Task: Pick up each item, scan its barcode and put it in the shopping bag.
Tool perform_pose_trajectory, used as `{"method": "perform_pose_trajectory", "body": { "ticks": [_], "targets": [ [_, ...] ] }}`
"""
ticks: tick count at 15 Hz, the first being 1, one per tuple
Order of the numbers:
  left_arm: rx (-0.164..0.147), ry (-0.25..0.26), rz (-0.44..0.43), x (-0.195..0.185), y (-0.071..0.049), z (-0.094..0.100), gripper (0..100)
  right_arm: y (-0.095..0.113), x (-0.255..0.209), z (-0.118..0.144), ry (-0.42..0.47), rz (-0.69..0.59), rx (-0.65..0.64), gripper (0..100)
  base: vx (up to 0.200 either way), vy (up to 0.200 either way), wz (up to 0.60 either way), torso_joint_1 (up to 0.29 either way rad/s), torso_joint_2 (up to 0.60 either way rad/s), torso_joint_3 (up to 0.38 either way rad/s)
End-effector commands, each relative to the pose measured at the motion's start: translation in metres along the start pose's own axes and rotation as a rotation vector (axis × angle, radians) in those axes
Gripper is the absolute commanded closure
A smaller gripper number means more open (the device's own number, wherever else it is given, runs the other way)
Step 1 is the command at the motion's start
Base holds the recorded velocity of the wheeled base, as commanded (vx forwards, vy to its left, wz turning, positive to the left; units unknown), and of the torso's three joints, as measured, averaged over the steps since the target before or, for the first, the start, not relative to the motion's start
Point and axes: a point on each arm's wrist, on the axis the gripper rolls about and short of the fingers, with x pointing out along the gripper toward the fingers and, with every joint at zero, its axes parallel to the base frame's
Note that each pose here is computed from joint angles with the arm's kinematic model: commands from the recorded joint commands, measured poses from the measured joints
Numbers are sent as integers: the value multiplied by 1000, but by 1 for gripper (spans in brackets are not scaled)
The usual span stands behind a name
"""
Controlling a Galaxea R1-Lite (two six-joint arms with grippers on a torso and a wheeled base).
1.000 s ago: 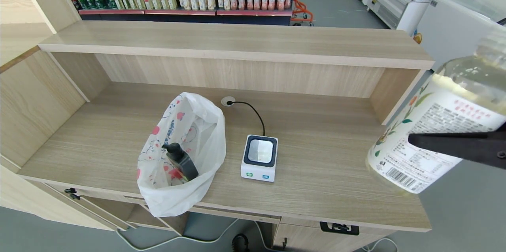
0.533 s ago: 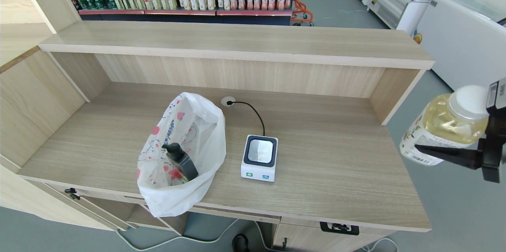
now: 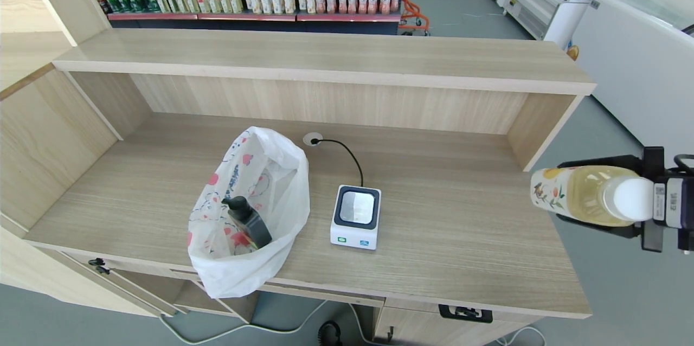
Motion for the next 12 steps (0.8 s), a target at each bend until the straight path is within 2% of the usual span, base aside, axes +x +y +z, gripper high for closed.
{"method": "perform_pose_trajectory", "body": {
  "ticks": [1, 3, 6, 12],
  "targets": [
    [1, -1, 0, 0, 0, 0, 0, 3, 17, 0, -55, 21, -24, 100, 0, 0, 0, 0, 0, 0],
    [1, -1, 0, 0, 0, 0, 0, -6, 50, 9, -161, -28, -148, 100, 0, 0, 0, 0, 0, 0],
    [1, -1, 0, 0, 0, 0, 0, -11, 74, 14, -230, -92, -236, 100, 0, 0, 0, 0, 0, 0],
    [1, -1, 0, 0, 0, 0, 0, 4, 86, 37, -210, -149, -312, 100, 0, 0, 0, 0, 0, 0]
  ]
}}
